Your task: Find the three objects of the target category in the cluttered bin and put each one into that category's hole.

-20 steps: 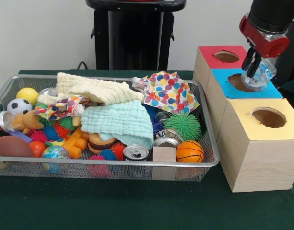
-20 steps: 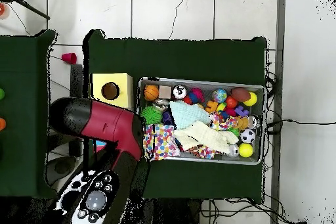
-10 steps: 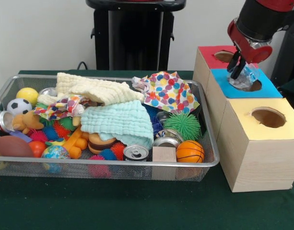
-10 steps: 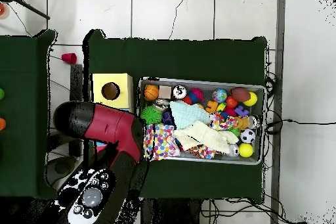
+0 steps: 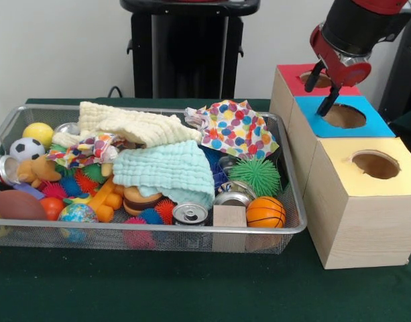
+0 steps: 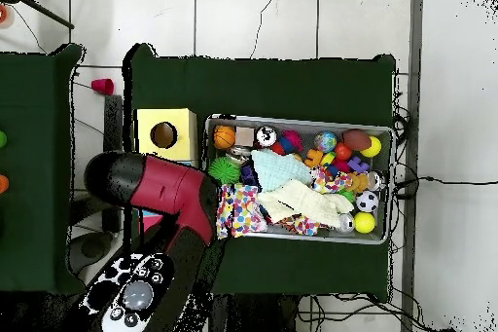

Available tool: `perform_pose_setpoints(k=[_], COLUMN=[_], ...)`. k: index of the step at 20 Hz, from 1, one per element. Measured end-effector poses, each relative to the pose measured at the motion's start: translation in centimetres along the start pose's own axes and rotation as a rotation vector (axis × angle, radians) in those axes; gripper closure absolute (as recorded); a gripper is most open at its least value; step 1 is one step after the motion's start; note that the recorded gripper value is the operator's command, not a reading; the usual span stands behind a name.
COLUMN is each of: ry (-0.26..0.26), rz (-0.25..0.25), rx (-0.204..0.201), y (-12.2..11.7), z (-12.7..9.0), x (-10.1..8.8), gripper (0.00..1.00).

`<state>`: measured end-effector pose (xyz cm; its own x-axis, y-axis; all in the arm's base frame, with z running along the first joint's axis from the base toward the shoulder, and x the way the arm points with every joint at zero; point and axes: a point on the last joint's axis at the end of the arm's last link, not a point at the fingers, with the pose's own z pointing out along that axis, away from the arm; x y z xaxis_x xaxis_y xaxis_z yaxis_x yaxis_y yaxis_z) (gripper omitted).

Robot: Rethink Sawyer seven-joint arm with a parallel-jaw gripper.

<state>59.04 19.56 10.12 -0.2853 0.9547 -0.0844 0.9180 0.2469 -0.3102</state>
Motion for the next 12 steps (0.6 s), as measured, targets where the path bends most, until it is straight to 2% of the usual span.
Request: perform_pose_setpoints(k=[9,12], ry=[-0.002,-0.002], rz=[0.002,0.017], rx=[0.010,0.007], y=[-0.1,0.1], z=[0.5,0.4], x=[-0.1,-1.2], gripper=[0.00,0.00])
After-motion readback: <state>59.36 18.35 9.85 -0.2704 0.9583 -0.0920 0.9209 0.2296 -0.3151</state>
